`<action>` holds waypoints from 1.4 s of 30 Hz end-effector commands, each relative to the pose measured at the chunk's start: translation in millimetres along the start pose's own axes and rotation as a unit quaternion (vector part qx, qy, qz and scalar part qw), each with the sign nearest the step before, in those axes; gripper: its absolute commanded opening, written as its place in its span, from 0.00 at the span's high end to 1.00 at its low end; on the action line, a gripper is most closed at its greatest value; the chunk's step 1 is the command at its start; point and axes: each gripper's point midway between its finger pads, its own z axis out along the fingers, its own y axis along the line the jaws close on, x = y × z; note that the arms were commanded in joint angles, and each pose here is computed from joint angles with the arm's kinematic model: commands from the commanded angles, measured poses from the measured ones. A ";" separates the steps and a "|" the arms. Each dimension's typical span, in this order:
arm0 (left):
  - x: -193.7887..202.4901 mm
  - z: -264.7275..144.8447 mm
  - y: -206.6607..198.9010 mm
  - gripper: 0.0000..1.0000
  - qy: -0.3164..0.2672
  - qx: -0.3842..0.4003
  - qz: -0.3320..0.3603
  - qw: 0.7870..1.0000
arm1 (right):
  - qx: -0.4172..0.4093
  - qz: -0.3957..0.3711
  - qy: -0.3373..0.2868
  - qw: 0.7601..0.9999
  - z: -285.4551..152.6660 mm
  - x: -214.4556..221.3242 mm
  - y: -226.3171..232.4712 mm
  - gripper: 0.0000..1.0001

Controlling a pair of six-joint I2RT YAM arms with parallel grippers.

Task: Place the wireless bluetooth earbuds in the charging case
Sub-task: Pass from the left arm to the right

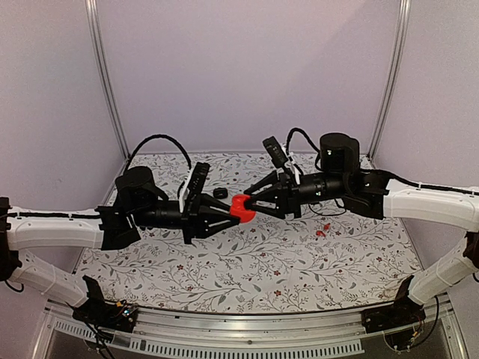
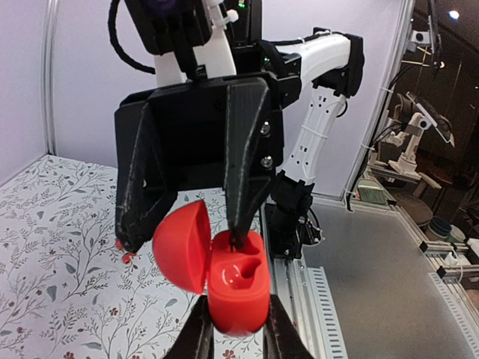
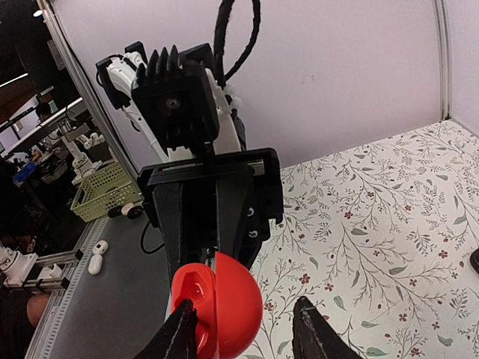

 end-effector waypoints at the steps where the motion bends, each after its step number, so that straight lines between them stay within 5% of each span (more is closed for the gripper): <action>1: -5.0 3.7 -1.8 1.00 0.003 0.012 0.004 1.000 | -0.013 0.003 0.025 1.000 4.7 7.1 -0.5 0.59; 25: -3.6 4.3 -2.8 1.00 0.006 0.015 0.014 1.000 | -0.031 0.023 0.039 0.998 13.3 15.6 -3.5 0.80; 38: -4.9 0.3 0.1 1.00 0.001 -0.001 0.027 1.000 | -0.038 0.027 0.042 0.998 14.3 15.4 -1.8 1.00; 42: -4.2 -1.1 1.8 0.84 -0.001 -0.009 0.029 1.000 | -0.038 0.015 0.032 0.999 11.7 7.7 1.5 1.00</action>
